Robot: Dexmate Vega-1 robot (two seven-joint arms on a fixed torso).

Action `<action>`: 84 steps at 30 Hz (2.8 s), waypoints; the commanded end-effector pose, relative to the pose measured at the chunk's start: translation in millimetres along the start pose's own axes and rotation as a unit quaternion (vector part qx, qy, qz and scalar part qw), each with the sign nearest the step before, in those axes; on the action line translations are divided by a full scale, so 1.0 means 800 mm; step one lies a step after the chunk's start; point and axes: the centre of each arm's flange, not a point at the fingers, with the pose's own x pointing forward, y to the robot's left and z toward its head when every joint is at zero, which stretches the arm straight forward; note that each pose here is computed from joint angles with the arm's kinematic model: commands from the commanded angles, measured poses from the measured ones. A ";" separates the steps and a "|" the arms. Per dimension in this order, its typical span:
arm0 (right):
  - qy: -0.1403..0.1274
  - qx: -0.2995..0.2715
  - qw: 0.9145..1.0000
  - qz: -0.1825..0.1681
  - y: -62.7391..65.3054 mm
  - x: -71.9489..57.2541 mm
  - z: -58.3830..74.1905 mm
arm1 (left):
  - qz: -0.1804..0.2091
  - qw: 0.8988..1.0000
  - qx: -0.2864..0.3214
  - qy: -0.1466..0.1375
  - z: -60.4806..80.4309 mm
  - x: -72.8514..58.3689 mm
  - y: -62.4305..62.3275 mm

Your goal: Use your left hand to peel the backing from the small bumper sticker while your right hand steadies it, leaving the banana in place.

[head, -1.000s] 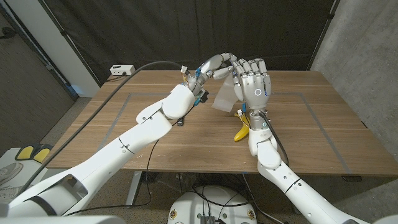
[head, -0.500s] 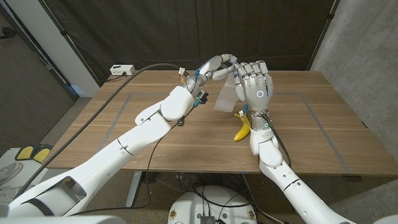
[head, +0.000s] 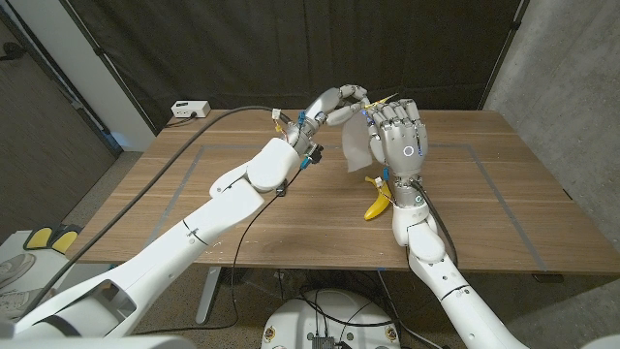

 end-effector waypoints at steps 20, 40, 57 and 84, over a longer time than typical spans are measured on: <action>0.086 0.042 0.995 0.001 -0.005 -0.007 -0.019 | 0.016 0.989 -0.145 -0.003 -0.032 -0.034 -0.006; 0.061 0.077 0.995 0.002 -0.005 -0.014 -0.025 | 0.045 0.995 -0.087 0.029 -0.019 -0.035 -0.003; 0.021 0.072 0.997 0.008 0.003 -0.013 -0.021 | -0.013 0.994 -0.087 0.061 -0.010 0.011 0.008; 0.018 0.087 0.996 0.005 0.004 -0.009 -0.022 | -0.052 0.987 -0.025 0.148 -0.006 0.035 0.006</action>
